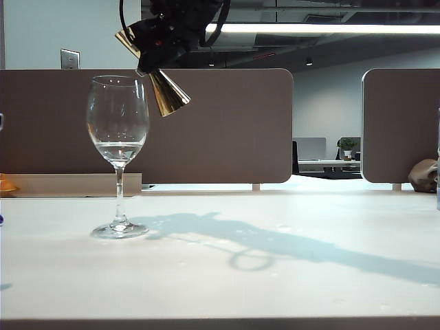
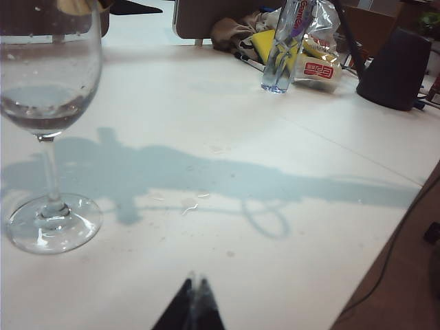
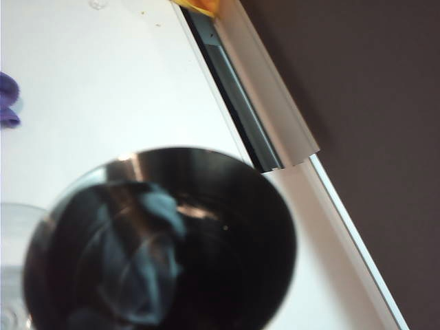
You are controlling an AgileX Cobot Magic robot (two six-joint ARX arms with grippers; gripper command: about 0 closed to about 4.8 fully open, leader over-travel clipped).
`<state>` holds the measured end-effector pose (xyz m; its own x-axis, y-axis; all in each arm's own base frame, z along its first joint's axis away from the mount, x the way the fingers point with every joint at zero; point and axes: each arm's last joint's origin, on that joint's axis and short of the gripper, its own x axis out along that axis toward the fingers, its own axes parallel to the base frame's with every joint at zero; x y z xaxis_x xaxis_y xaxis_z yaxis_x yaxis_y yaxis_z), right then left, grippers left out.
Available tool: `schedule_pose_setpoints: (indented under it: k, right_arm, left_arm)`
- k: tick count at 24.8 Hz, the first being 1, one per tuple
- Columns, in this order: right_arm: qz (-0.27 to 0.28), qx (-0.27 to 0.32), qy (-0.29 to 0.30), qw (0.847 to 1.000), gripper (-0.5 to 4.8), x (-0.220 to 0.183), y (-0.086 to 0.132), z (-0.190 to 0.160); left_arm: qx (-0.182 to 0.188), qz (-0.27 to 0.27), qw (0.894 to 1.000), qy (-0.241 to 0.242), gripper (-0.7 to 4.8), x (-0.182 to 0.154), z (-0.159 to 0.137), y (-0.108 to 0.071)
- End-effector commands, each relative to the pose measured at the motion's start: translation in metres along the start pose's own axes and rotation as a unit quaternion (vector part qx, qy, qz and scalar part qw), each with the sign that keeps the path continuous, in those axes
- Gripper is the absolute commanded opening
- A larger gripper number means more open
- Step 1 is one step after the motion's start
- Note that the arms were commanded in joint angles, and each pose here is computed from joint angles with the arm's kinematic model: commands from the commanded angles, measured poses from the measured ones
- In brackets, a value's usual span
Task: Pick up the jigger and pour the water inside into the glass.
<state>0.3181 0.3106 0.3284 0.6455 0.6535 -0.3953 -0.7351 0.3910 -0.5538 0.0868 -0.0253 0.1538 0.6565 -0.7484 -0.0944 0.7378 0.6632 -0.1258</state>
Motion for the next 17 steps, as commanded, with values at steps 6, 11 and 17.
schedule_pose_setpoints:
  k: [6, 11, 17]
  right_arm:
    - [-0.02, -0.068, 0.007, 0.997, -0.01, -0.0016, -0.0023, 0.0029]
    - [-0.021, -0.11, 0.011, 0.994, -0.02, -0.0015, -0.0022, 0.0025]
    - [-0.026, -0.177, 0.02, 0.984, -0.01, -0.0015, -0.0024, 0.0021]
  left_arm:
    - [0.001, -0.001, 1.0, 0.001, -0.05, -0.0001, -0.0002, 0.0]
    - [0.001, -0.002, 1.0, 0.001, -0.05, -0.0001, -0.0002, 0.0]
    - [0.001, -0.002, 1.0, 0.001, -0.05, -0.0001, -0.0002, 0.0]
